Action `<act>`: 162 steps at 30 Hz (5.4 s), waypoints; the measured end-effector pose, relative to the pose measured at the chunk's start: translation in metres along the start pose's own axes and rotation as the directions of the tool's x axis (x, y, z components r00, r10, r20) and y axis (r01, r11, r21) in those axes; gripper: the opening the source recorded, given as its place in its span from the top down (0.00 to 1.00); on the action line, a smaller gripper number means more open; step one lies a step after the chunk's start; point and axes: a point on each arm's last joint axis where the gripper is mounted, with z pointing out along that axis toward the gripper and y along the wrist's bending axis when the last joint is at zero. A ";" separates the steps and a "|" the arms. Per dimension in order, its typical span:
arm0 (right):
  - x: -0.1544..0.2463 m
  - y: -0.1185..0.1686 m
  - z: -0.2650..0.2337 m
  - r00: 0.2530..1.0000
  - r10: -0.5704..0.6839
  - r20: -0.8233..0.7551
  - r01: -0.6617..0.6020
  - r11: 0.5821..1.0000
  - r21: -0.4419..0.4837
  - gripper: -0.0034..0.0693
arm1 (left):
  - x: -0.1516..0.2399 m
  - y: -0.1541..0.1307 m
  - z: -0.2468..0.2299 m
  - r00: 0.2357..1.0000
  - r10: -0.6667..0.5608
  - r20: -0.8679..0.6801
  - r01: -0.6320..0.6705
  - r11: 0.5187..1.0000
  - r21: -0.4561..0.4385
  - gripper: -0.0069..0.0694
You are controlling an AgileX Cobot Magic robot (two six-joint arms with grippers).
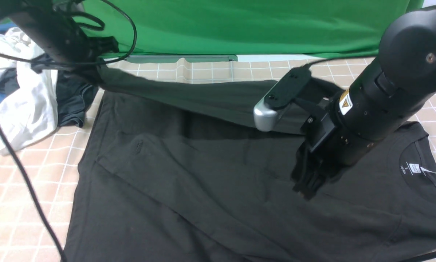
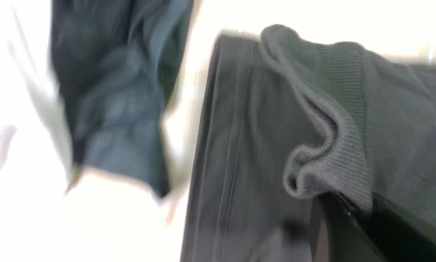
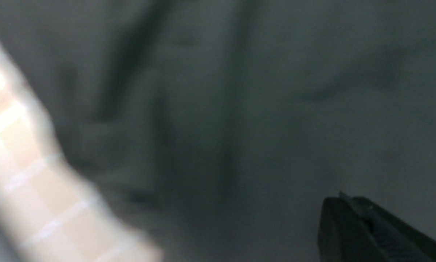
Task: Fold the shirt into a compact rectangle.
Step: 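Fold the left side of the dark shirt inward over its body with the left gripper, then grasp the near edge of the shirt at its hem and shoulder corners, then fold the black garment in half by bringing its near edge over to the far edge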
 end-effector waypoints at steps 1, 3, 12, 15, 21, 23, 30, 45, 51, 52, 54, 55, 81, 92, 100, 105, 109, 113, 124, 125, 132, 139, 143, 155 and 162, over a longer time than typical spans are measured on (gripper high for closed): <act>0.000 -0.004 0.000 1.000 0.000 -0.002 0.000 0.999 0.043 0.90 | 0.004 0.000 -0.004 1.000 0.003 -0.022 -0.004 1.000 -0.007 0.86; 0.001 -0.014 -0.001 1.000 -0.003 -0.017 0.005 0.988 0.154 0.90 | 0.016 0.001 -0.011 0.998 0.005 -0.062 -0.006 1.000 -0.016 0.86; 0.009 -0.052 -0.006 0.994 0.109 0.015 -0.108 0.951 0.290 0.90 | 0.091 0.006 -0.040 0.993 -0.075 -0.095 0.072 0.997 -0.029 0.86; 0.014 -0.065 -0.008 0.988 0.152 0.028 -0.153 0.938 0.311 0.90 | 0.115 0.006 -0.048 0.989 -0.104 -0.103 0.103 0.995 -0.013 0.86; 0.018 -0.075 -0.009 0.983 0.180 0.031 -0.181 0.928 0.325 0.90 | 0.159 0.012 -0.042 0.973 -0.172 -0.153 0.170 0.985 -0.025 0.86; 0.018 -0.075 -0.009 0.983 0.180 0.033 -0.181 0.928 0.325 0.90 | 0.170 0.014 -0.034 0.965 -0.186 -0.183 0.183 0.983 -0.031 0.86; 0.017 -0.073 -0.008 0.981 0.189 0.046 -0.194 0.931 0.309 0.90 | 0.193 0.019 -0.016 0.949 -0.192 -0.250 0.188 0.981 -0.041 0.80; 0.023 -0.075 -0.008 0.968 0.252 0.012 -0.246 0.931 0.271 0.90 | 0.243 0.006 -0.010 0.899 -0.052 -0.435 0.025 0.997 -0.066 0.51; 0.023 -0.074 -0.007 0.968 0.251 0.013 -0.246 0.935 0.255 0.90 | 0.268 -0.004 -0.002 0.875 -0.021 -0.483 -0.040 0.992 -0.116 0.48; 0.023 -0.074 -0.007 0.968 0.252 0.013 -0.247 0.935 0.254 0.90 | 0.270 -0.003 -0.002 0.873 -0.026 -0.488 -0.042 0.991 -0.128 0.46; 0.022 -0.074 -0.007 0.968 0.251 0.017 -0.247 0.935 0.254 0.90 | 0.273 0.000 -0.001 0.867 -0.027 -0.497 -0.054 0.987 -0.149 0.41; 0.022 -0.074 -0.007 0.968 0.250 0.021 -0.247 0.935 0.254 0.90 | 0.275 0.002 0.000 0.866 -0.029 -0.500 -0.061 0.985 -0.161 0.38; 0.038 -0.057 -0.021 0.944 0.304 -0.131 -0.283 0.946 0.158 0.90 | 0.285 0.009 -0.013 0.916 0.060 -0.396 -0.130 0.980 -0.153 0.88; 0.104 -0.029 0.019 0.857 0.422 -0.295 -0.400 0.907 0.135 0.63 | 0.299 0.017 -0.069 0.962 0.089 -0.257 -0.141 0.971 -0.193 0.88; 0.128 -0.015 0.062 0.818 0.516 -0.254 -0.514 0.854 0.082 0.23 | 0.305 0.021 -0.062 0.965 0.102 -0.242 -0.153 0.967 -0.203 0.88; 0.128 -0.016 0.085 0.780 0.546 -0.306 -0.550 0.831 0.082 0.20 | 0.306 0.022 -0.059 0.968 0.106 -0.227 -0.153 0.968 -0.199 0.88; 0.131 -0.017 0.100 0.759 0.541 -0.361 -0.549 0.831 0.091 0.19 | 0.305 0.021 -0.059 0.971 0.109 -0.215 -0.152 0.969 -0.196 0.88; 0.131 -0.019 0.105 0.761 0.521 -0.385 -0.527 0.844 0.101 0.33 | 0.304 0.021 -0.058 0.973 0.107 -0.204 -0.147 0.971 -0.189 0.88; 0.131 -0.019 0.093 0.802 0.487 -0.345 -0.489 0.868 0.089 0.89 | 0.289 0.012 -0.074 0.986 0.064 -0.155 -0.091 0.980 -0.174 0.88; 0.130 -0.019 0.085 0.812 0.488 -0.321 -0.488 0.869 0.086 0.89 | 0.283 0.010 -0.081 0.989 0.062 -0.131 -0.084 0.982 -0.170 0.88; 0.109 -0.025 0.041 0.856 0.467 -0.223 -0.458 0.884 0.093 0.89 | 0.243 -0.003 -0.110 0.999 0.045 0.008 -0.043 0.986 -0.163 0.88; 0.075 -0.052 0.019 0.882 0.455 -0.119 -0.439 0.888 0.138 0.89 | 0.190 0.002 -0.102 0.999 -0.027 0.047 0.035 0.983 -0.179 0.88; 0.057 -0.084 0.019 0.864 0.497 -0.082 -0.481 0.862 0.161 0.89 | 0.150 0.007 -0.092 0.995 -0.058 0.084 0.070 0.988 -0.141 0.88; -0.003 -0.185 0.074 0.835 0.549 -0.025 -0.535 0.822 0.194 0.89 | 0.037 0.021 -0.005 0.987 -0.157 0.043 0.161 0.983 -0.094 0.88; -0.027 -0.213 0.100 0.847 0.529 0.042 -0.526 0.825 0.206 0.77 | 0.009 0.023 0.025 0.987 -0.158 0.041 0.161 0.982 -0.095 0.88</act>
